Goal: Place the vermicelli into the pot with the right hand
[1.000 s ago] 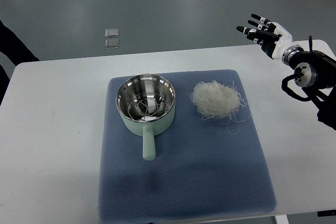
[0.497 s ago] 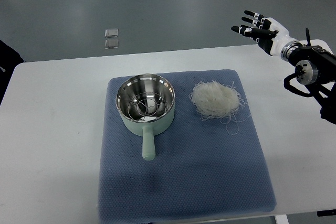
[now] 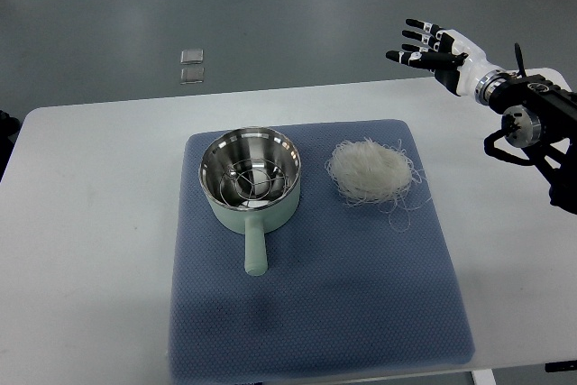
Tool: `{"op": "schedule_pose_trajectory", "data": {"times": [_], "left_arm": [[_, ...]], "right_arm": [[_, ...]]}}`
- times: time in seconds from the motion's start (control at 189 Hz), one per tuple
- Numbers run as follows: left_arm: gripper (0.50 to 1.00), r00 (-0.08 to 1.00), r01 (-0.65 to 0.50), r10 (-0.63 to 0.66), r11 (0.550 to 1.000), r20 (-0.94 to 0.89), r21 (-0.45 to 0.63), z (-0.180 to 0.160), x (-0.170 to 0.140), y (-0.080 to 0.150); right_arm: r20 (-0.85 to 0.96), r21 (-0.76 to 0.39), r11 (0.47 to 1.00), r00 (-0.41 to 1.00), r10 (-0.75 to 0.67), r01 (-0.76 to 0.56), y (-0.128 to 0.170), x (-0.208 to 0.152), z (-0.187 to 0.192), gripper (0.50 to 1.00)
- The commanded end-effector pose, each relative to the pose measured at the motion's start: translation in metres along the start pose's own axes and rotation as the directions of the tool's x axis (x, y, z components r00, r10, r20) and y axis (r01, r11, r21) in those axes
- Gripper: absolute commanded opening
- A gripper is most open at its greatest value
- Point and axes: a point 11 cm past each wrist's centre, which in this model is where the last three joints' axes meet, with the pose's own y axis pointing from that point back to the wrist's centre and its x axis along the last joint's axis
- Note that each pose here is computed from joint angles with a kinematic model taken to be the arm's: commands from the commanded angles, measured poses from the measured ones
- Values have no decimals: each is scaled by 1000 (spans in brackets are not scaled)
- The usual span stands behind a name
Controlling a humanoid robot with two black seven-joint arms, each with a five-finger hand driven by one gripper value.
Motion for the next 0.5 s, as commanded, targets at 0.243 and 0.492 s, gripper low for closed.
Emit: {"op": "schedule_pose_trajectory", "data": {"times": [0.243,0.492], "left_arm": [[1000,1000,-1,1,1000,1,3,0,0,0],[1000,1000,0,0,1000,0,1,1,0,0]], "right_arm": [[-602,-195,939,722,-342,283,20,-39,-6,919],[-766,-359,869,425,-483,340,30,-68,14,919]]}}
